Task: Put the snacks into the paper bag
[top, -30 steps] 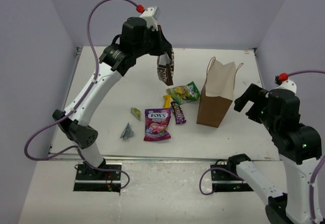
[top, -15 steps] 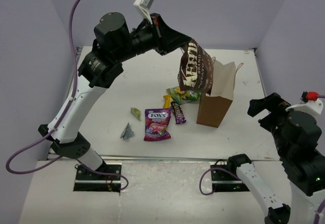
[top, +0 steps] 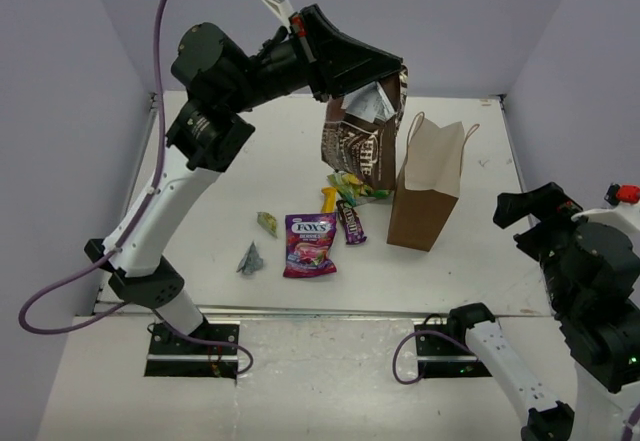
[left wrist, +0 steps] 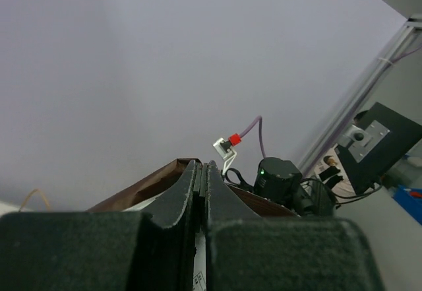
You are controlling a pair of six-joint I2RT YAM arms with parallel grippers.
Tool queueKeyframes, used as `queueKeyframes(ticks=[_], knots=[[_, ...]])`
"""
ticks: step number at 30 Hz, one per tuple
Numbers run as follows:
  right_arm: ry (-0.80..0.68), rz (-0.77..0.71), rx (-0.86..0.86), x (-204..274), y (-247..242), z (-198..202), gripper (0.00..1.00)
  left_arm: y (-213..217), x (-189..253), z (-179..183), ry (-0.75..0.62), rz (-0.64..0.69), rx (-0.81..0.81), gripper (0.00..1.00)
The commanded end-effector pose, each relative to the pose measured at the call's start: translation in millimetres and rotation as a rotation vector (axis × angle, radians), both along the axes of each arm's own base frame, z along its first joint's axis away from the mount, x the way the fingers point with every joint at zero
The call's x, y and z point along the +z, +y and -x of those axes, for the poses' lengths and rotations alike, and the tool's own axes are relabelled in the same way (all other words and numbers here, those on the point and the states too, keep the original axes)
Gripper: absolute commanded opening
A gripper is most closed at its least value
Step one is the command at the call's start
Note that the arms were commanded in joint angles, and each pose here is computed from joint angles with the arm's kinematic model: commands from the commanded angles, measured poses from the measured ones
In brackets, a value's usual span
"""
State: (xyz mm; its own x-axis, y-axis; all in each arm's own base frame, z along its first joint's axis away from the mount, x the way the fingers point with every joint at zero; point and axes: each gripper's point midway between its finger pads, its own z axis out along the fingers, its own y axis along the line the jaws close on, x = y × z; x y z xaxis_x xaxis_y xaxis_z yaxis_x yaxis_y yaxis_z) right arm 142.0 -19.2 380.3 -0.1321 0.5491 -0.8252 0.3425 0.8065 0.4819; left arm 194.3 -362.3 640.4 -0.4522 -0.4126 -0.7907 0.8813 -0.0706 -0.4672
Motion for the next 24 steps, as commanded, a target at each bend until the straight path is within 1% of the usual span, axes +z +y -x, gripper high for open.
queueKeyframes(ticks=[1,8,13,17,24], knots=[[-0.073,-0.025,-0.046,18,-7,2,0.99,2,32,24,-0.083,0.120,-0.105,0.00],[-0.084,-0.032,-0.060,22,-10,7,0.99,-14,31,20,-0.065,0.166,-0.186,0.00],[-0.097,-0.037,-0.069,28,-12,11,0.99,-34,14,12,-0.040,0.157,-0.233,0.00],[-0.102,-0.042,-0.075,30,-13,11,0.99,-56,-5,-2,-0.012,0.144,-0.263,0.00],[-0.109,-0.045,-0.086,33,-15,13,0.99,-77,-25,-19,0.014,0.127,-0.289,0.00]])
